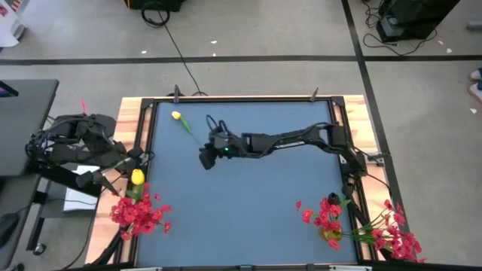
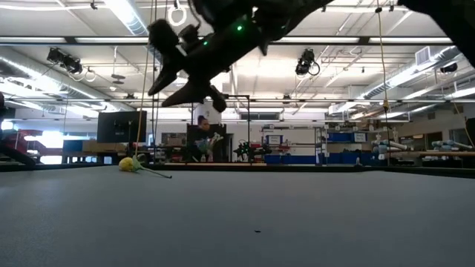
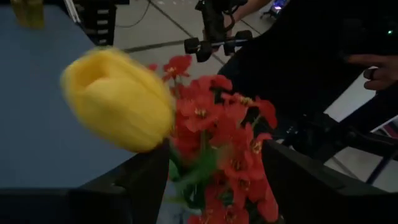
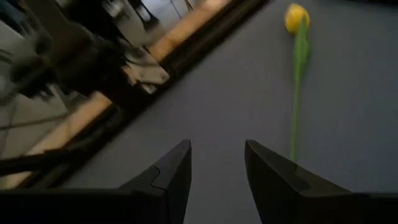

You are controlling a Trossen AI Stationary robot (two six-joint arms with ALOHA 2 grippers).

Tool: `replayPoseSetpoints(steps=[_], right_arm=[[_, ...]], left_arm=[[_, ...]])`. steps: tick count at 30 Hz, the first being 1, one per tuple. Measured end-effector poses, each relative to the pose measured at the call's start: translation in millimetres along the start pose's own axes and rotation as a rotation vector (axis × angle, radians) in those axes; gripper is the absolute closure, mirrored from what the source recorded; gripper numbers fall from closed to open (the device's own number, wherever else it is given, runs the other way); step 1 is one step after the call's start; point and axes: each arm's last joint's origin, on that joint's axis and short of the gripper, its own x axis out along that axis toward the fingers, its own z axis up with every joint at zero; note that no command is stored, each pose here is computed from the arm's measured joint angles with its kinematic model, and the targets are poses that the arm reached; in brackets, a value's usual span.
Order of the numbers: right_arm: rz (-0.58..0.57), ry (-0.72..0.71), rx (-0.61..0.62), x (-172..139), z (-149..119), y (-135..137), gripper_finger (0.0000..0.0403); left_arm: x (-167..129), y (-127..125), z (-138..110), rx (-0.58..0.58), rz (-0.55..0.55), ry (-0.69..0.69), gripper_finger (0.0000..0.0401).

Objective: Sort flowers into vase by color
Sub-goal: Put the right yellow flower into the transparent vase, then put the yellow flower into the transparent vase

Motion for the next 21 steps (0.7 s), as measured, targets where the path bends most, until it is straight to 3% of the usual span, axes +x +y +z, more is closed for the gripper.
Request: replayPoseSetpoints(steps=[7, 13, 17, 21], right_arm=[[-0.07, 0.121, -0.004, 37, -1, -14, 0.0245], [-0.122, 0.188, 0.006, 61, 2, -33, 0.0245], [-0.118, 0.245, 0.018, 79, -1, -48, 0.0245], [-0.113, 0.294, 0.032, 92, -3, -58, 0.0245]], left_arm=[[0, -1, -11, -0.088, 0.03, 0.092, 0.0131], [-10, -9, -4, -0.055, 0.085, 0.067, 0.0126], [-26, -18, 5, -0.03, 0.316, 0.063, 0.0126], [-44, -28, 14, -0.098, 0.577, 0.01, 0.0127]])
